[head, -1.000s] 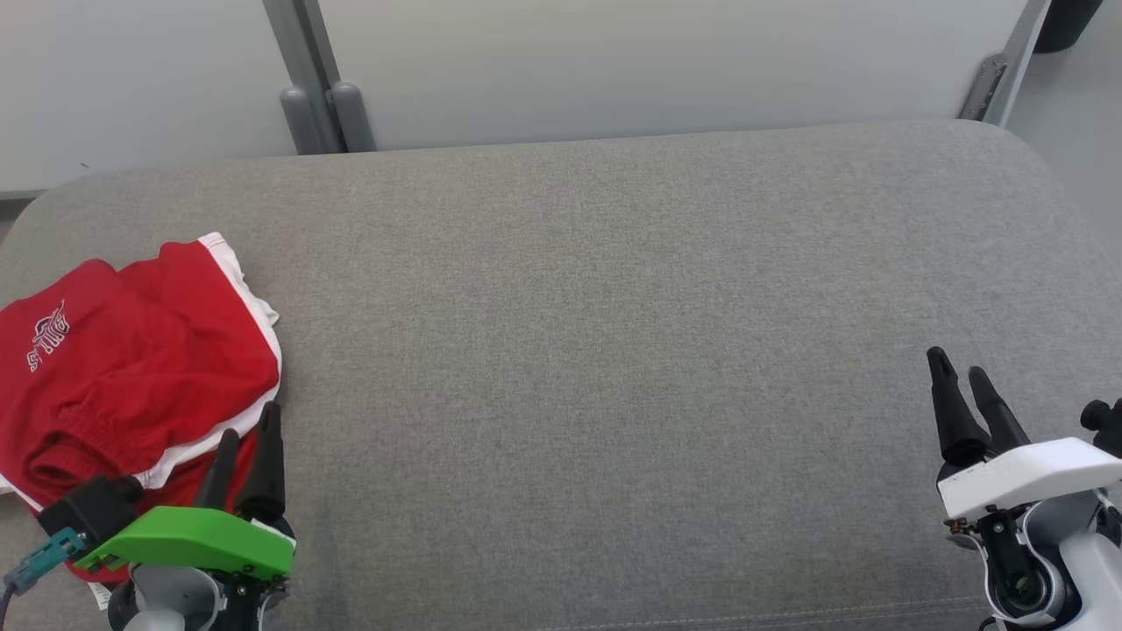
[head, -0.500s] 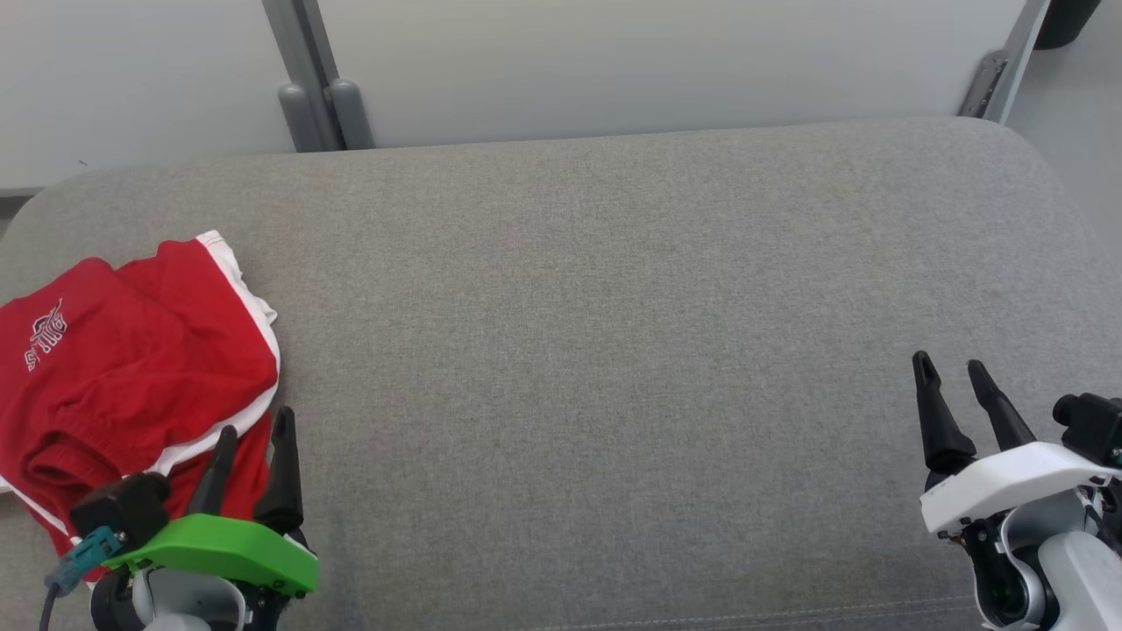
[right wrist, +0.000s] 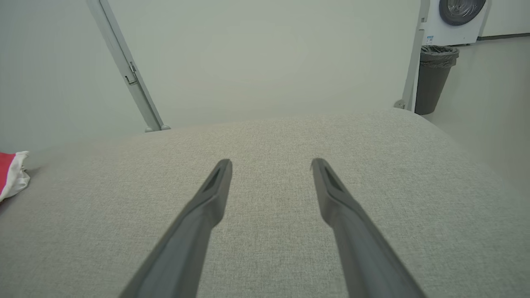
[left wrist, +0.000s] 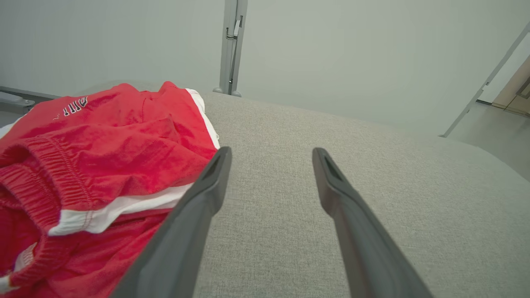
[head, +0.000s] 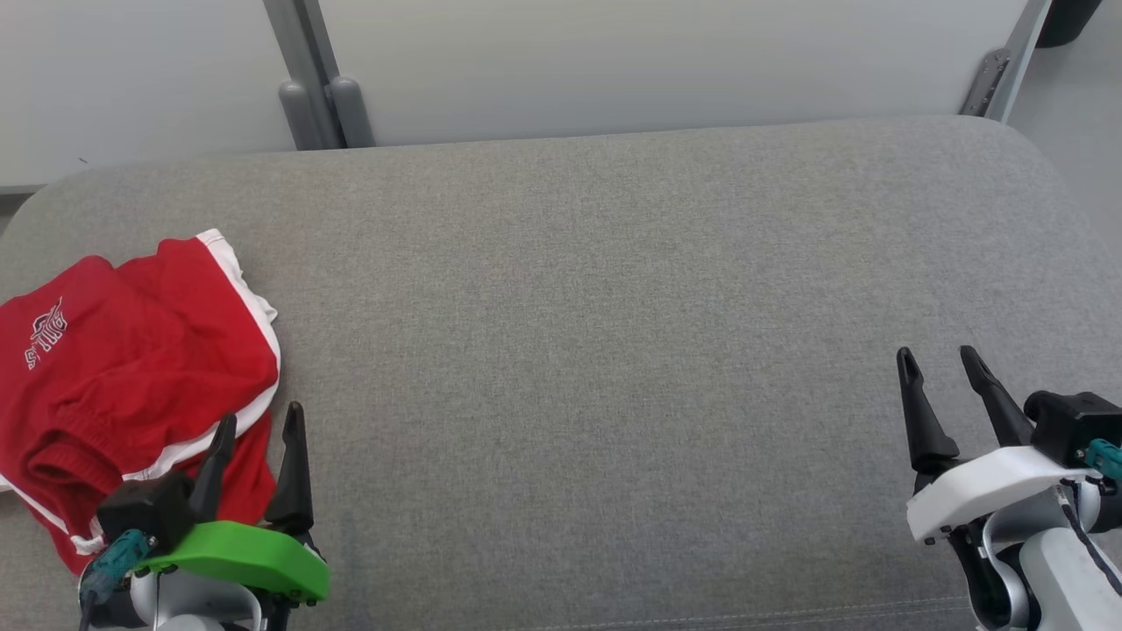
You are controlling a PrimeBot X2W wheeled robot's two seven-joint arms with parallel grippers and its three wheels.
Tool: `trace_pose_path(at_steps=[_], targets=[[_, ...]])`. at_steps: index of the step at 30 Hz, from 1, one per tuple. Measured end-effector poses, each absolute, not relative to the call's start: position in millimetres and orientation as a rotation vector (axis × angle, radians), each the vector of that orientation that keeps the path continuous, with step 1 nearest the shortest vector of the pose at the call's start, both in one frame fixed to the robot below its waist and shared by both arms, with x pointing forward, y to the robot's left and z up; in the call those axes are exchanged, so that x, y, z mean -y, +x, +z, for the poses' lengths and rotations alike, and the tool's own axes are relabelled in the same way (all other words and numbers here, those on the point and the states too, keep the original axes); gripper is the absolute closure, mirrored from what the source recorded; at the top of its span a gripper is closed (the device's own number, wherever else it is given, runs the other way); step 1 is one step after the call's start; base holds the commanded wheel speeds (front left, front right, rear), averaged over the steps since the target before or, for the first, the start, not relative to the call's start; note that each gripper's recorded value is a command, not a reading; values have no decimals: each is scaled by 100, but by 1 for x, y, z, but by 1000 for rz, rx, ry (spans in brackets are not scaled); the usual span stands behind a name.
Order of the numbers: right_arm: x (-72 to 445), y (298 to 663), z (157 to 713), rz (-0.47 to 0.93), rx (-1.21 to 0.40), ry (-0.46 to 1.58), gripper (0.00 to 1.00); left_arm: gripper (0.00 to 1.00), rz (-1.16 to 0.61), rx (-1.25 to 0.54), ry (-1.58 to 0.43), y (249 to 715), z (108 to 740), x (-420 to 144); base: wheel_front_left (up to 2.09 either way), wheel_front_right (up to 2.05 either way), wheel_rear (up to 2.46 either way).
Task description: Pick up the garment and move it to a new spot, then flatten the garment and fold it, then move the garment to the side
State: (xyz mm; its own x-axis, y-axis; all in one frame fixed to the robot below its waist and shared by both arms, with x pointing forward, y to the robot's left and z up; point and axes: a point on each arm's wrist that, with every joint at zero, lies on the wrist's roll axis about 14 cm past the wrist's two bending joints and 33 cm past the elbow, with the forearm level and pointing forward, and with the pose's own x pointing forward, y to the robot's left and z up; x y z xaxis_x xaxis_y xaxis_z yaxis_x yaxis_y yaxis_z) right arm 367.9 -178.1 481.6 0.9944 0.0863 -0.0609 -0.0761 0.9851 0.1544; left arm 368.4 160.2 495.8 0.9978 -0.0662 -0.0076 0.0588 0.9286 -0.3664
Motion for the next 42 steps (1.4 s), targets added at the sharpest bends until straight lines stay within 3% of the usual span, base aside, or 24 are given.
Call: trace_pose_path(at_steps=[22,42], targets=[[178,369,496,113,26,-89,0,0,-62,71,-154,362,508,-166,0,0,0],[172,369,492,132,16,-65,0,0,-32,66,-156,360,505,-178,0,0,0]])
